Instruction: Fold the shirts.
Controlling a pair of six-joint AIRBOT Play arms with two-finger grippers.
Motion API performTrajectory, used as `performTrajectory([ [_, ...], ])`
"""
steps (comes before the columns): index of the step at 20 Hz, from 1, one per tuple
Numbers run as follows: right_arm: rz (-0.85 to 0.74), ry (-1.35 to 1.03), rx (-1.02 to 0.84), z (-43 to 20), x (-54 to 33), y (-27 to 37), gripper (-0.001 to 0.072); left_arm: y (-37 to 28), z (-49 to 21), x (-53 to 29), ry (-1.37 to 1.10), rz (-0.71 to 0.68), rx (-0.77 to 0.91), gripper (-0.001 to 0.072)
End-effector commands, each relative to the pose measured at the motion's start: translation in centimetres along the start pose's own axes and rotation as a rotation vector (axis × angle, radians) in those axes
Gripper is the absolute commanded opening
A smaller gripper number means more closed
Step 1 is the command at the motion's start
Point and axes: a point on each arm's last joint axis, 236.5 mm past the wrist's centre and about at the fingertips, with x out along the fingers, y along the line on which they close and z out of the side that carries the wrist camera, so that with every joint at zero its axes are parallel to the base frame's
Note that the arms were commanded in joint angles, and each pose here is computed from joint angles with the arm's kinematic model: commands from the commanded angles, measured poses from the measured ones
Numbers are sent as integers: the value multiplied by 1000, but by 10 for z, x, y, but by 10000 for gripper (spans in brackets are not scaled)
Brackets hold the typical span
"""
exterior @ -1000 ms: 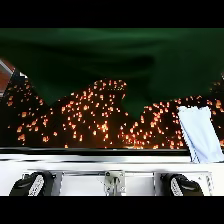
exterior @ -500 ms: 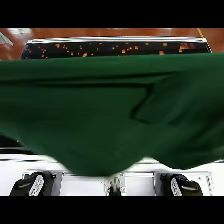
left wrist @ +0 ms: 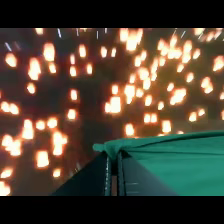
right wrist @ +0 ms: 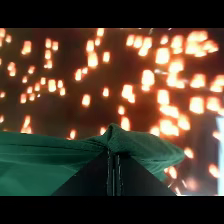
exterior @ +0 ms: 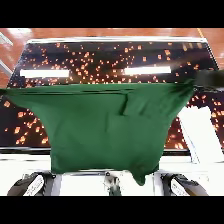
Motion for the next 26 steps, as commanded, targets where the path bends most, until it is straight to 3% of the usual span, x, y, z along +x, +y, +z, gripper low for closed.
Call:
performTrajectory([
  [1,9,-42,51,40,122,-10,60,18,0,99,99,-45,-81,54],
  [6,33,-304,96,105,227,1,60,17,24,210,42,-125,-209,54],
  [12,0,-375,105,105,307,-6,60,7,24,290,8,-105,-206,55],
  [19,24,-157,109,63,295,-6,61,-10,-38,300,275,-180,-203,55],
  [24,29,314,197,-43,264,-18,60,-35,-94,272,555,-266,-184,54],
  [26,17,463,203,-84,268,-22,61,-23,-115,270,645,-199,-191,54],
])
